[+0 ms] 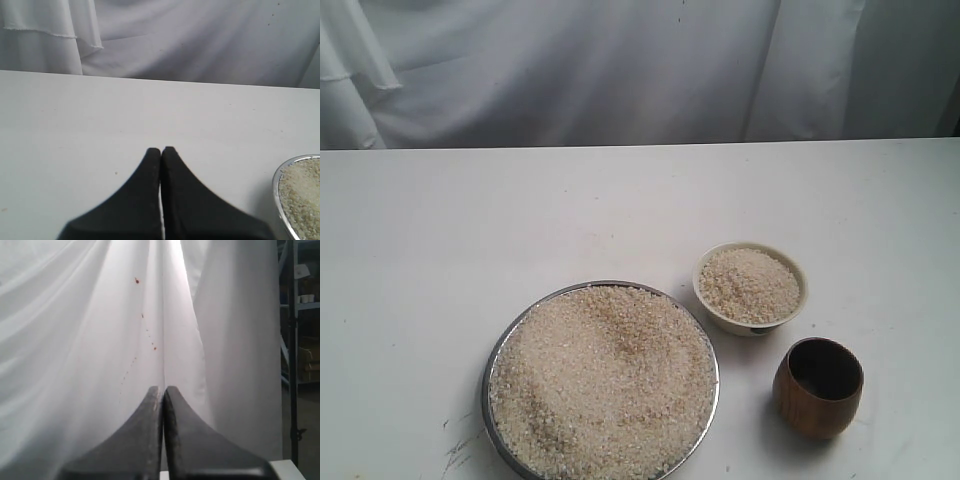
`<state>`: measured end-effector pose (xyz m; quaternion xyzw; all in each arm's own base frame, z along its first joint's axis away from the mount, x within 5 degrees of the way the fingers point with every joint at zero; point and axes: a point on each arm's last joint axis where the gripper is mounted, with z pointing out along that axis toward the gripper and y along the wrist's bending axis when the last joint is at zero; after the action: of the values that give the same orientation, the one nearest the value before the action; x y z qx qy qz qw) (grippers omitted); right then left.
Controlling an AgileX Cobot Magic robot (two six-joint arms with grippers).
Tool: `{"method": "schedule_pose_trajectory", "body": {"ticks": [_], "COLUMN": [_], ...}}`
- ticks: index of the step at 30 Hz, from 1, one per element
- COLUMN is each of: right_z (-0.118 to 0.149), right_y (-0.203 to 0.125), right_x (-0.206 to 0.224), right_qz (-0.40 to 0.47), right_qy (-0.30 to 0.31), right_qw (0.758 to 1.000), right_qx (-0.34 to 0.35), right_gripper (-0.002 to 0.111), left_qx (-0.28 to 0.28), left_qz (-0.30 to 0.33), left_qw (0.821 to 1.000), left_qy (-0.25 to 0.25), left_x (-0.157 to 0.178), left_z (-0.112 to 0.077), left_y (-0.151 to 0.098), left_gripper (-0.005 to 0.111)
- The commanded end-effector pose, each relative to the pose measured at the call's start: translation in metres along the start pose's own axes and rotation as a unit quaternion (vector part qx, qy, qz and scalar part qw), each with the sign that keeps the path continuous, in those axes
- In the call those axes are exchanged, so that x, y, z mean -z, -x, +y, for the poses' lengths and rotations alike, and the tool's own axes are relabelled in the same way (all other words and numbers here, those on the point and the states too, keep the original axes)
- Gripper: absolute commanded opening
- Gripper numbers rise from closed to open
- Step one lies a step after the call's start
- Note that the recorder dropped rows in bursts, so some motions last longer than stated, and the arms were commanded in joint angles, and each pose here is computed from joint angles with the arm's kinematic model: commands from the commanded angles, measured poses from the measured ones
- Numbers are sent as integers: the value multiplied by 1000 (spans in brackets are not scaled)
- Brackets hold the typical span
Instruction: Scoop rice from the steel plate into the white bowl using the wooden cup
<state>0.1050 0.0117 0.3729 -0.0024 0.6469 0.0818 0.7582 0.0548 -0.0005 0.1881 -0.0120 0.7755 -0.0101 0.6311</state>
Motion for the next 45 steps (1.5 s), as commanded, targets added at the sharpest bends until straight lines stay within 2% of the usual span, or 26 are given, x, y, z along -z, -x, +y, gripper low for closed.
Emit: {"method": "schedule_pose_trajectory", "body": {"ticks": [1, 6, 13, 17, 20, 23, 31, 34, 45], "right_z": [-6, -5, 4, 0, -3, -9, -21, -21, -19], "right_y": [-20, -68, -125, -147, -148, -152, -174, -179, -179], "right_x": [6, 8, 33, 47, 52, 55, 67, 72, 79], "right_qz": [39, 83, 50, 53, 43, 71, 194, 225, 211], "right_qy": [-26, 2, 92, 80, 66, 35, -28, -28, -17], "right_qw": [999, 996, 994, 994, 996, 997, 980, 974, 977], "right_qx": [7, 17, 44, 44, 42, 26, 23, 29, 23], "right_gripper": [0, 0, 0, 0, 0, 0, 0, 0, 0], "left_qx": [2, 2, 2, 2, 2, 2, 2, 2, 2], "left_qz": [-3, -3, -3, -3, -3, -3, -3, -3, -3], "left_qw": [1000, 1000, 1000, 1000, 1000, 1000, 1000, 1000, 1000], "left_qy": [-1, -1, -1, -1, -1, -1, -1, -1, -1], "left_x": [0, 0, 0, 0, 0, 0, 0, 0, 0], "left_z": [0, 0, 0, 0, 0, 0, 0, 0, 0], "left_y": [-1, -1, -1, -1, -1, -1, -1, -1, -1], "left_gripper": [0, 0, 0, 0, 0, 0, 0, 0, 0]}}
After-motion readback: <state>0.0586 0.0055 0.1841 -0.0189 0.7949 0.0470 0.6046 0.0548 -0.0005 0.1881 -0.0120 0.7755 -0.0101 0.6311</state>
